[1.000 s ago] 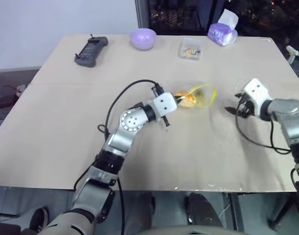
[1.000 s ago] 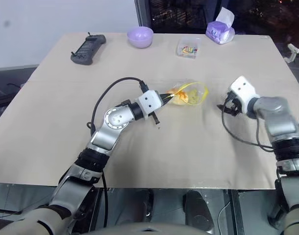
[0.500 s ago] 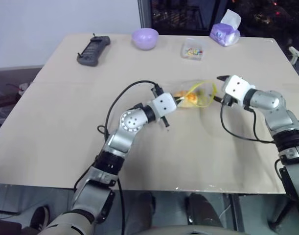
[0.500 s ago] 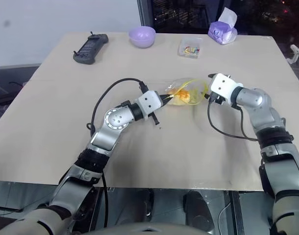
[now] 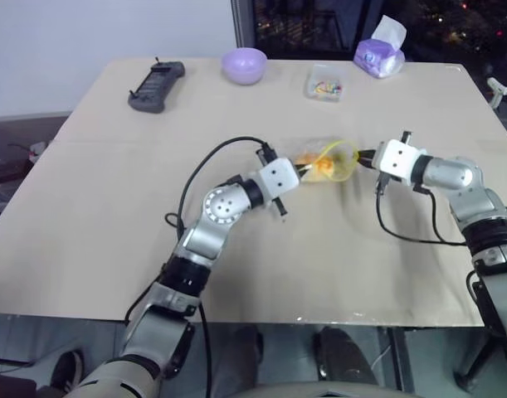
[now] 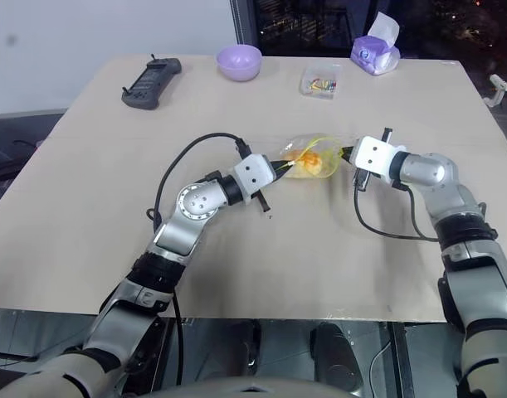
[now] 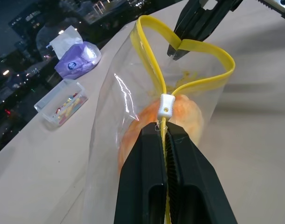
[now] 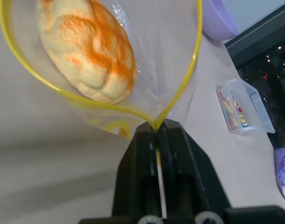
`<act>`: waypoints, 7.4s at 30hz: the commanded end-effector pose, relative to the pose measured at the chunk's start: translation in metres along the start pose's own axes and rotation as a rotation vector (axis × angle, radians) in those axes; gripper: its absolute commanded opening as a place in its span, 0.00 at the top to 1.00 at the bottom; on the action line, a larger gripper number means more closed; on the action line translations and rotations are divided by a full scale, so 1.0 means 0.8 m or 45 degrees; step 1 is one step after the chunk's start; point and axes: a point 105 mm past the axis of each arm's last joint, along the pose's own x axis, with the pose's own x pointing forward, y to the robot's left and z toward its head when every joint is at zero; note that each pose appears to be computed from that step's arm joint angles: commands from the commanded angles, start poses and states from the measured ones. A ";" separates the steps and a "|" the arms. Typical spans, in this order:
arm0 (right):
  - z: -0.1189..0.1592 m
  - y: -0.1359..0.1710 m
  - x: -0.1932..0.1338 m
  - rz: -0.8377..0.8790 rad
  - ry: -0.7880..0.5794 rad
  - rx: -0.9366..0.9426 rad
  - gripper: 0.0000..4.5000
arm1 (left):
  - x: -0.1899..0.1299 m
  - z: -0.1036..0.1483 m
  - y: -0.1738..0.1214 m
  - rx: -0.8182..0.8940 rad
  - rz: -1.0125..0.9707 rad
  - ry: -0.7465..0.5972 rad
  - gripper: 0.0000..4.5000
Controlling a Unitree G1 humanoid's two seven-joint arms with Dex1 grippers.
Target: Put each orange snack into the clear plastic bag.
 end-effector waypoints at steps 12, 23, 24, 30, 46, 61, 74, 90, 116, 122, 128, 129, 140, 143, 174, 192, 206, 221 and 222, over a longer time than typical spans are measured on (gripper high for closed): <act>-0.002 -0.106 -0.066 -0.313 0.209 -0.077 1.00 | -0.009 0.036 0.090 0.182 0.261 -0.090 1.00; 0.045 -0.118 -0.083 -0.328 0.174 -0.116 1.00 | 0.002 0.042 0.098 0.215 0.238 -0.155 1.00; 0.045 -0.111 -0.082 -0.300 0.171 -0.108 1.00 | 0.002 0.040 0.095 0.209 0.232 -0.155 1.00; 0.051 -0.073 -0.080 -0.143 0.162 -0.061 0.69 | 0.000 0.041 0.075 0.144 0.190 -0.206 1.00; 0.187 -0.019 -0.021 0.170 -0.258 0.018 0.43 | -0.010 0.061 0.050 0.227 0.060 -0.288 1.00; 0.185 -0.025 0.012 0.098 -0.278 -0.129 0.58 | -0.014 0.064 0.038 0.273 0.011 -0.288 1.00; 0.182 -0.031 0.008 0.099 -0.267 -0.152 0.86 | -0.014 0.059 0.034 0.356 -0.012 -0.269 1.00; 0.190 -0.037 -0.002 0.106 -0.287 -0.161 0.95 | -0.014 0.052 0.035 0.346 -0.007 -0.245 1.00; 0.188 -0.041 -0.007 0.097 -0.277 -0.170 0.96 | -0.013 0.049 0.033 0.332 -0.006 -0.235 1.00; 0.191 -0.042 -0.007 0.094 -0.287 -0.172 0.96 | -0.013 0.048 0.032 0.328 -0.009 -0.233 1.00; 0.194 -0.043 -0.008 0.083 -0.306 -0.192 0.96 | -0.012 0.048 0.032 0.325 -0.009 -0.232 1.00; 0.193 -0.044 -0.008 0.082 -0.300 -0.201 0.96 | -0.012 0.048 0.031 0.324 -0.008 -0.233 1.00; 0.195 -0.047 -0.013 0.086 -0.304 -0.184 0.52 | -0.011 0.048 0.031 0.321 -0.008 -0.230 1.00; 0.200 -0.045 -0.015 0.106 -0.330 -0.164 0.52 | -0.011 0.047 0.031 0.319 -0.008 -0.229 1.00; 0.176 -0.014 0.003 0.201 -0.253 -0.197 0.71 | -0.010 0.052 0.034 0.318 0.012 -0.249 1.00; 0.170 -0.015 0.004 0.186 -0.223 -0.191 0.99 | -0.010 0.051 0.033 0.323 0.008 -0.246 1.00; 0.137 -0.032 -0.014 0.128 -0.071 -0.148 0.99 | -0.014 0.042 0.082 0.414 0.225 -0.158 1.00; 0.091 -0.062 -0.055 0.046 0.136 -0.110 0.99 | -0.015 0.045 0.102 0.456 0.334 -0.167 1.00; 0.089 -0.064 -0.058 0.041 0.149 -0.109 0.99 | -0.015 0.045 0.102 0.455 0.336 -0.168 1.00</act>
